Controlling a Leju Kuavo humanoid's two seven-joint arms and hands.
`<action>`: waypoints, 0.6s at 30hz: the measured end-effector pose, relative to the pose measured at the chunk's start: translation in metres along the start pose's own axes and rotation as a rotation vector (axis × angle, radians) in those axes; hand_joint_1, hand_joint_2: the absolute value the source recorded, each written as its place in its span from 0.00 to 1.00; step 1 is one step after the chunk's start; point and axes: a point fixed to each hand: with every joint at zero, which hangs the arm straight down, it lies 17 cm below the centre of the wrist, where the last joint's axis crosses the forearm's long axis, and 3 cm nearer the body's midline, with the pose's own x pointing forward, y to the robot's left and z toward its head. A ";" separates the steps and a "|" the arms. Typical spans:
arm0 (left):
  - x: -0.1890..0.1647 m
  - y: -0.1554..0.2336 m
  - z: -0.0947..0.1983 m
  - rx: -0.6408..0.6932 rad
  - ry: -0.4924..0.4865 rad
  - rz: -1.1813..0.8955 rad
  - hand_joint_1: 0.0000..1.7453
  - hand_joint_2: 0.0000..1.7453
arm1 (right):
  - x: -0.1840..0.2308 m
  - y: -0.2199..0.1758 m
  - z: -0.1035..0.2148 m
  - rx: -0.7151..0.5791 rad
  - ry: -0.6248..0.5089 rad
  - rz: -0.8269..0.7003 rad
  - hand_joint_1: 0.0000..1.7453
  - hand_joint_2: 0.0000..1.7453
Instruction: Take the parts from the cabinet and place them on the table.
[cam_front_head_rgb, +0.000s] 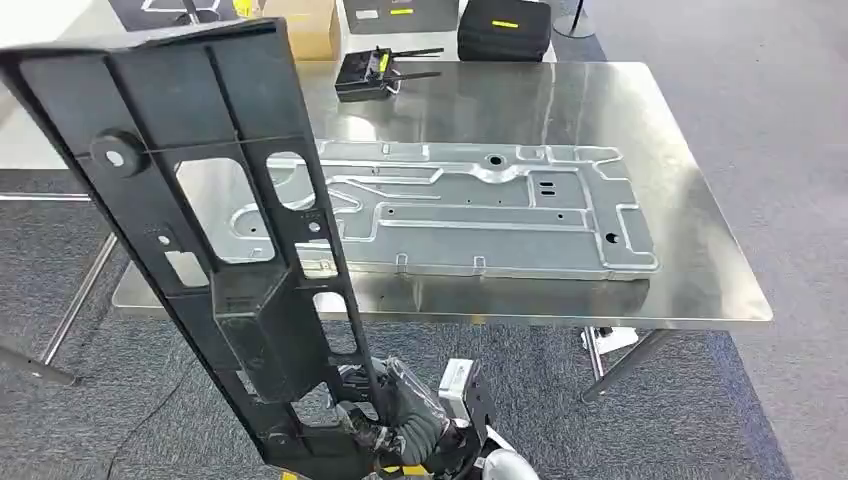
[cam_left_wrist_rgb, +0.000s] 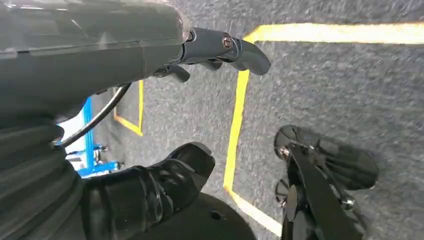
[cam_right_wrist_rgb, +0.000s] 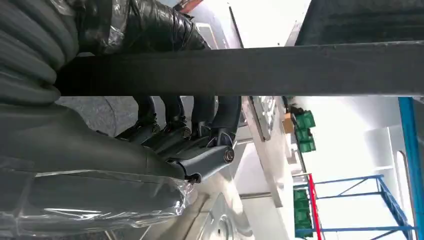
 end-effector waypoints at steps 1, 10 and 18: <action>0.001 0.001 0.000 0.001 -0.003 0.000 0.00 1.00 | 0.000 0.000 0.000 0.000 0.000 0.000 1.00 1.00; 0.004 0.000 0.000 -0.001 -0.014 0.001 0.00 1.00 | 0.002 0.000 -0.001 0.000 -0.004 0.011 1.00 1.00; 0.003 -0.003 0.000 -0.007 -0.014 0.001 0.00 1.00 | 0.001 -0.002 0.000 -0.005 0.002 0.016 1.00 1.00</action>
